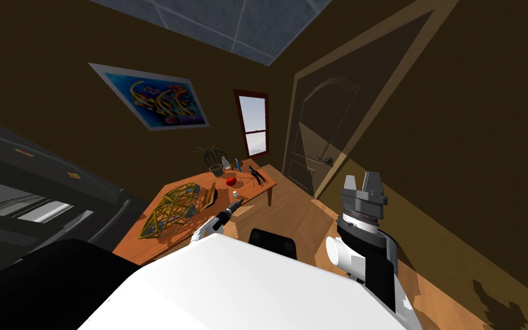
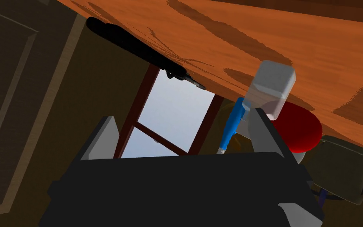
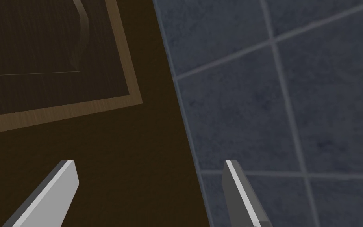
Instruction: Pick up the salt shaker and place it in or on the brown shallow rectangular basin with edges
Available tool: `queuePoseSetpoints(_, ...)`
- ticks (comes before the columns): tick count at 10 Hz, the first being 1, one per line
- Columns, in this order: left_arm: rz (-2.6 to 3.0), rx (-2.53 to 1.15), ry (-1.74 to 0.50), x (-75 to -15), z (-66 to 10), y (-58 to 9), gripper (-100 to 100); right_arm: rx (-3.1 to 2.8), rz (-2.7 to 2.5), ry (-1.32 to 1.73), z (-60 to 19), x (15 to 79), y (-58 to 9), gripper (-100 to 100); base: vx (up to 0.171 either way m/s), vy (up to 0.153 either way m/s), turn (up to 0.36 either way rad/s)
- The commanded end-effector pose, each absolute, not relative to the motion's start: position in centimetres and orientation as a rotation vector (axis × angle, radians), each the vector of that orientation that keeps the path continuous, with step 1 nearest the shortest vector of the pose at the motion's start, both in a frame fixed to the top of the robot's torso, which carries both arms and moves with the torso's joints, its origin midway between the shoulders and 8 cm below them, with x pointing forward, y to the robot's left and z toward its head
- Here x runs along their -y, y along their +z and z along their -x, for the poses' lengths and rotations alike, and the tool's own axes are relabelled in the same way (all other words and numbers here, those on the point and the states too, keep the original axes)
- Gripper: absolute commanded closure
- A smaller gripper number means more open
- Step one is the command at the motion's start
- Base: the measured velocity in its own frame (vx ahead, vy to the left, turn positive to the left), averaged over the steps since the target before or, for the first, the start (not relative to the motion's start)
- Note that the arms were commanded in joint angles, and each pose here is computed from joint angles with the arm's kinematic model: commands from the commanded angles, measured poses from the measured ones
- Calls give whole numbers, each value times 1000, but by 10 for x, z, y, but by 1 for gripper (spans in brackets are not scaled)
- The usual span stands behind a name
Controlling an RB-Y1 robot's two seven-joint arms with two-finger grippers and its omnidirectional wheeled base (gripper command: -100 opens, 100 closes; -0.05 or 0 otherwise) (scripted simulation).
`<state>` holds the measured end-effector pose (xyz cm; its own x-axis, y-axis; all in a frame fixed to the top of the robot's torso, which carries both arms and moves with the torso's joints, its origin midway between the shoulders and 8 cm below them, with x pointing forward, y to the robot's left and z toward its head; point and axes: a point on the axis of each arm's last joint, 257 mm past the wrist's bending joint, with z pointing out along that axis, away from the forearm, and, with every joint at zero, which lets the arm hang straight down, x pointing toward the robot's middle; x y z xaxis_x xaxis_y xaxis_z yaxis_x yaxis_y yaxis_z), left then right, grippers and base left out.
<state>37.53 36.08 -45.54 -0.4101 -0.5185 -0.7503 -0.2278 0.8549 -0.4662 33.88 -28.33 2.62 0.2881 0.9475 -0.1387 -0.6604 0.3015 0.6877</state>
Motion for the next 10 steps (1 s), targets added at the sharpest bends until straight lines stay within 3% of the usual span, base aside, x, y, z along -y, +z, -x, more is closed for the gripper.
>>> queuePoseSetpoints(1,521,-2053,-305,-376,-370,-468,-100,-597,-570,1154,-339,283,26,0,24,38,-128)
queuePoseSetpoints(10,408,-2177,-113,-453,-360,-489,-100,-597,-570,1154,-339,283,26,0,31,32,-84)
